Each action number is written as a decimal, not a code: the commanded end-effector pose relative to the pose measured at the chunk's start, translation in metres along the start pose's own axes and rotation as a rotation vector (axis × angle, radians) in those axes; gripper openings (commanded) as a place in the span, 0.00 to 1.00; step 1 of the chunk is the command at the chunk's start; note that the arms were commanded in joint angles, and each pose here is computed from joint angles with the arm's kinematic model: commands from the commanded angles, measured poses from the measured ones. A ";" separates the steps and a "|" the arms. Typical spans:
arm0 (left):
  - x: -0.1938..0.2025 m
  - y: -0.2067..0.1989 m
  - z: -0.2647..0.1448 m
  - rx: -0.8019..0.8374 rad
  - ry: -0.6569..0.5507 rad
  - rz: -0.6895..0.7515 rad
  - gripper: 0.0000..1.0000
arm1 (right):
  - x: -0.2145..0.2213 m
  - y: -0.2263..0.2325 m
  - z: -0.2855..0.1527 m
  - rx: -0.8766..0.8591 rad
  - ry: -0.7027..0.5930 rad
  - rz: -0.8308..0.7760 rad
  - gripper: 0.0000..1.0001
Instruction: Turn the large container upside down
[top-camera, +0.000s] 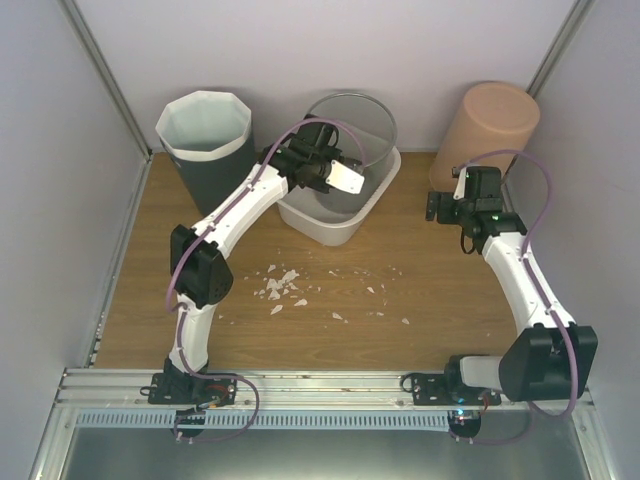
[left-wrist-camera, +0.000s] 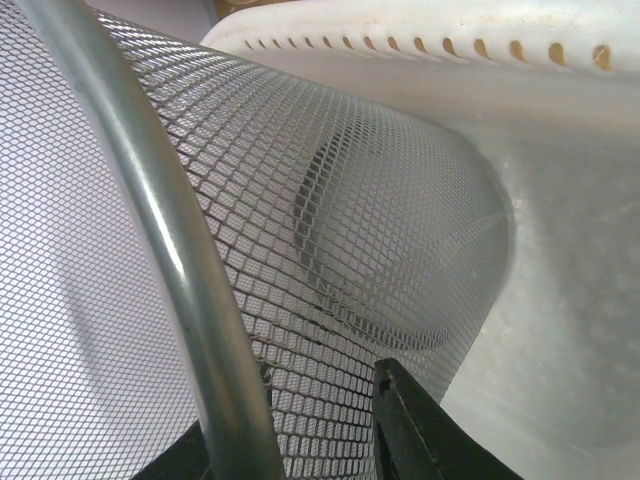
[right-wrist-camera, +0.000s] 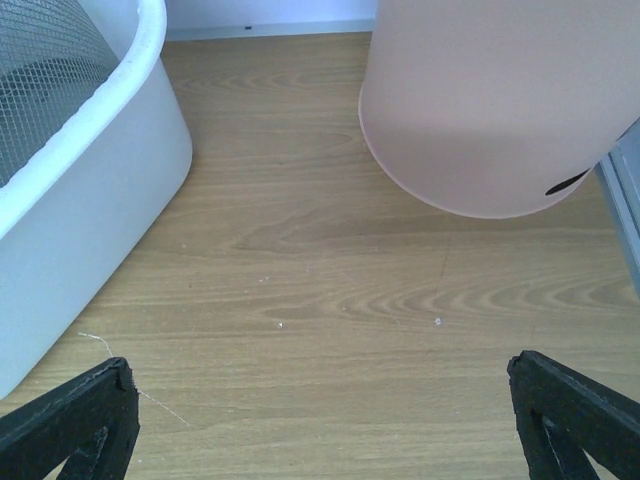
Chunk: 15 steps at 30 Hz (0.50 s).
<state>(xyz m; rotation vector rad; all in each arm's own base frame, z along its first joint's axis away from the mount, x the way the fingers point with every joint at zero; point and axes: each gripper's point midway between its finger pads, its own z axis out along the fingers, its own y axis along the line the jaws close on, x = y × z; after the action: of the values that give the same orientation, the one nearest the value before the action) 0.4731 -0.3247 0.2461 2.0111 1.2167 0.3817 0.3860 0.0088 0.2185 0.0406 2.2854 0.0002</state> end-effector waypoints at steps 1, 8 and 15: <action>0.015 -0.038 0.020 0.119 0.081 0.008 0.26 | -0.006 0.002 -0.012 -0.011 -0.022 -0.005 1.00; 0.025 -0.047 0.018 0.153 0.140 0.007 0.13 | -0.003 0.004 -0.013 -0.023 -0.021 0.003 1.00; 0.016 -0.012 -0.023 0.026 0.128 -0.099 0.00 | -0.019 0.002 -0.029 -0.016 -0.079 0.018 1.00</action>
<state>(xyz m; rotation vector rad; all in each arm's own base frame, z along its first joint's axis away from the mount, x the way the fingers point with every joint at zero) 0.4583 -0.3032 0.2159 2.1029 1.3576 0.4108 0.3809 0.0096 0.2265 0.0428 2.2696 0.0106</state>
